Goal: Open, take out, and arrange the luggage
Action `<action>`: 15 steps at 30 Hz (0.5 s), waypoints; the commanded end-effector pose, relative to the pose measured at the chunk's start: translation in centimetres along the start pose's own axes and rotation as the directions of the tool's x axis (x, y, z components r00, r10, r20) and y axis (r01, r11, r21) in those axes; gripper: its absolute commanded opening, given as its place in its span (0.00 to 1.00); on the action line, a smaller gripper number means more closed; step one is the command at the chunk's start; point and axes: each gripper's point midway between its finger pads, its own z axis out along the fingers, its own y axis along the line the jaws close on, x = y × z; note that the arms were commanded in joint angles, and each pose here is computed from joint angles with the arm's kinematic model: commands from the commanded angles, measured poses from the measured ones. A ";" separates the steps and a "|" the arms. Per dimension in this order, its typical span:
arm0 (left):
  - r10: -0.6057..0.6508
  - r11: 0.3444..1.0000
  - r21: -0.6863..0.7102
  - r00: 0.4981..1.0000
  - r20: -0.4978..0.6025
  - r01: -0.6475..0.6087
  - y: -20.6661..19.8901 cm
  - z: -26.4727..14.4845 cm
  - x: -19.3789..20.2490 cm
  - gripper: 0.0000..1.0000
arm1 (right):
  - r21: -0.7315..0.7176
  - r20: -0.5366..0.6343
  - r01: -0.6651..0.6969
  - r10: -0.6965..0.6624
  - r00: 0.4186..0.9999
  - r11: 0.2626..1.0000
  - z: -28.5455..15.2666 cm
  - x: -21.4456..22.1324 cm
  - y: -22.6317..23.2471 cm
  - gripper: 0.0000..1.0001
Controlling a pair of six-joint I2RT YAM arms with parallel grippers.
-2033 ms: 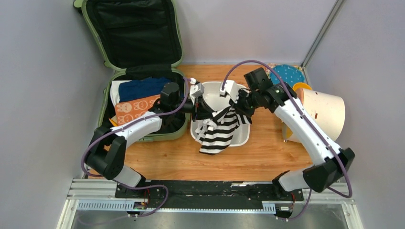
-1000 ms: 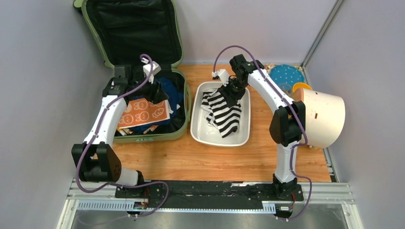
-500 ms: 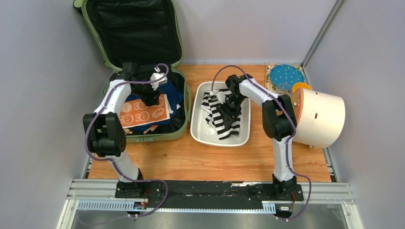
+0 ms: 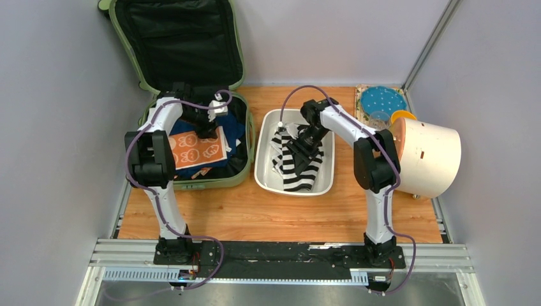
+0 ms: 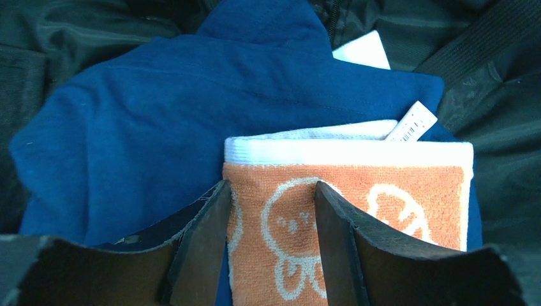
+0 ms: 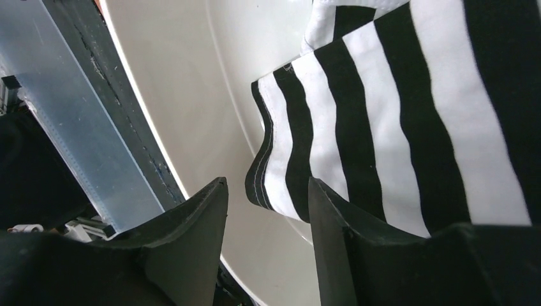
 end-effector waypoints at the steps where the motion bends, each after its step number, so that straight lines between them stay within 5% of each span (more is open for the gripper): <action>1: 0.070 0.994 0.079 0.997 0.041 -0.073 -1.3 0.0 -0.5 0.58 | 0.030 0.099 0.084 -0.087 0.991 0.996 -4.0 -1.9 1.4 0.53; 7: 0.044 0.993 0.110 0.998 0.036 -0.048 -2.2 0.6 0.4 0.56 | 0.067 0.152 0.088 -0.098 0.984 0.994 -6.5 -2.6 0.6 0.56; 10: 0.012 0.998 0.062 0.999 0.030 -0.014 -1.3 0.9 0.6 0.67 | 0.081 0.165 0.094 -0.107 0.980 0.992 -7.1 -3.0 0.5 0.58; 15: 0.030 1.000 -0.011 0.997 0.067 -0.029 1.0 0.6 -0.6 0.70 | 0.070 0.171 0.089 -0.100 0.980 0.994 -7.2 -3.0 0.6 0.58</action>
